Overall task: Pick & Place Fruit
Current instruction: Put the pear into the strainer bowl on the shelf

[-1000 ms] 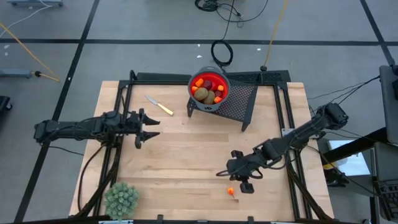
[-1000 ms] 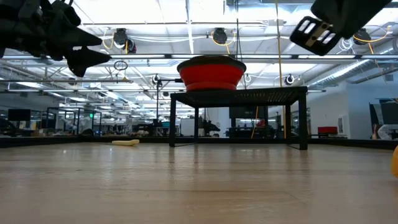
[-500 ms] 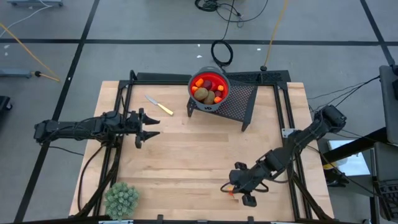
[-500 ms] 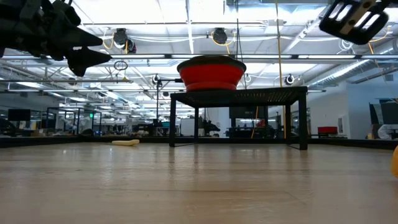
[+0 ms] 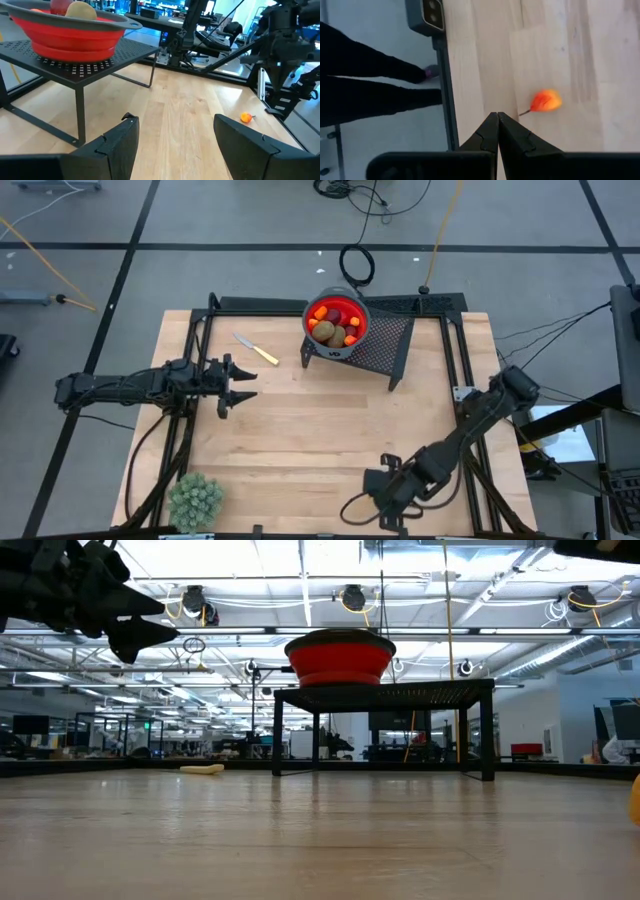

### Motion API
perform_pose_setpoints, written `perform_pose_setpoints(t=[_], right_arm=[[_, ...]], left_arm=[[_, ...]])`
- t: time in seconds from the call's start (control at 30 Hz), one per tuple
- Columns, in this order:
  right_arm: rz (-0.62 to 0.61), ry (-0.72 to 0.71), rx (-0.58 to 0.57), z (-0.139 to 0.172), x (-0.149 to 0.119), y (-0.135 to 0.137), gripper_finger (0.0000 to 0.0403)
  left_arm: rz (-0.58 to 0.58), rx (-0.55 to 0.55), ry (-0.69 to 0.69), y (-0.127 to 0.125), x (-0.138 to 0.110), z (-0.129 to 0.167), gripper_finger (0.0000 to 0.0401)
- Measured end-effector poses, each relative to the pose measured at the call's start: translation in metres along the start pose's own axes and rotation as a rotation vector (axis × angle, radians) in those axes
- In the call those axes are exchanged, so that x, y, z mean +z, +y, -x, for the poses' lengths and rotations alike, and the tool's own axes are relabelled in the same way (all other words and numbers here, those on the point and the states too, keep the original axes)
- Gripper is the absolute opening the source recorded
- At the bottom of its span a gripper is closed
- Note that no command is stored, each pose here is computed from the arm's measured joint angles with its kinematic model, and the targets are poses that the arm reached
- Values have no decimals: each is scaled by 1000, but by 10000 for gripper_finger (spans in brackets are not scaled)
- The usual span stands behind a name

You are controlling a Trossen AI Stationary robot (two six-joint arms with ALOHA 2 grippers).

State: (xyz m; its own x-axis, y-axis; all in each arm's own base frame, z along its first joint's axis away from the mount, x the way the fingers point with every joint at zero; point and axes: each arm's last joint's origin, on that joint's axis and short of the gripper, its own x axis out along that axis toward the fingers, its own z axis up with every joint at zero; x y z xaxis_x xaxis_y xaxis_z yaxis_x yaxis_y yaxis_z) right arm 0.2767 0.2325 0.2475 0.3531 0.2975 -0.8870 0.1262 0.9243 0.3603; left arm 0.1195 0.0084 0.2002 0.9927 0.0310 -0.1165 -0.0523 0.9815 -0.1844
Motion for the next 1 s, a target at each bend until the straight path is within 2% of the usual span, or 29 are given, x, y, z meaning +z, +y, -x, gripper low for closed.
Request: perform_pose_setpoints(t=[0.2,0.3,0.57,0.77,1.0], right_arm=[[-77,56,-12,-10,0,1,0],[-85,103,28,-10,2,0,0],[-89,96,31,-10,3,0,16],[-92,96,33,-10,4,-1,69],[-109,90,30,-10,10,-5,163]], left_arm=[[-14,-2,0,0,0,0,255],[-16,-2,0,0,0,0,255],[-21,-3,0,0,0,0,255],[-21,-4,-1,0,0,0,255],[-21,-4,0,0,0,0,255]])
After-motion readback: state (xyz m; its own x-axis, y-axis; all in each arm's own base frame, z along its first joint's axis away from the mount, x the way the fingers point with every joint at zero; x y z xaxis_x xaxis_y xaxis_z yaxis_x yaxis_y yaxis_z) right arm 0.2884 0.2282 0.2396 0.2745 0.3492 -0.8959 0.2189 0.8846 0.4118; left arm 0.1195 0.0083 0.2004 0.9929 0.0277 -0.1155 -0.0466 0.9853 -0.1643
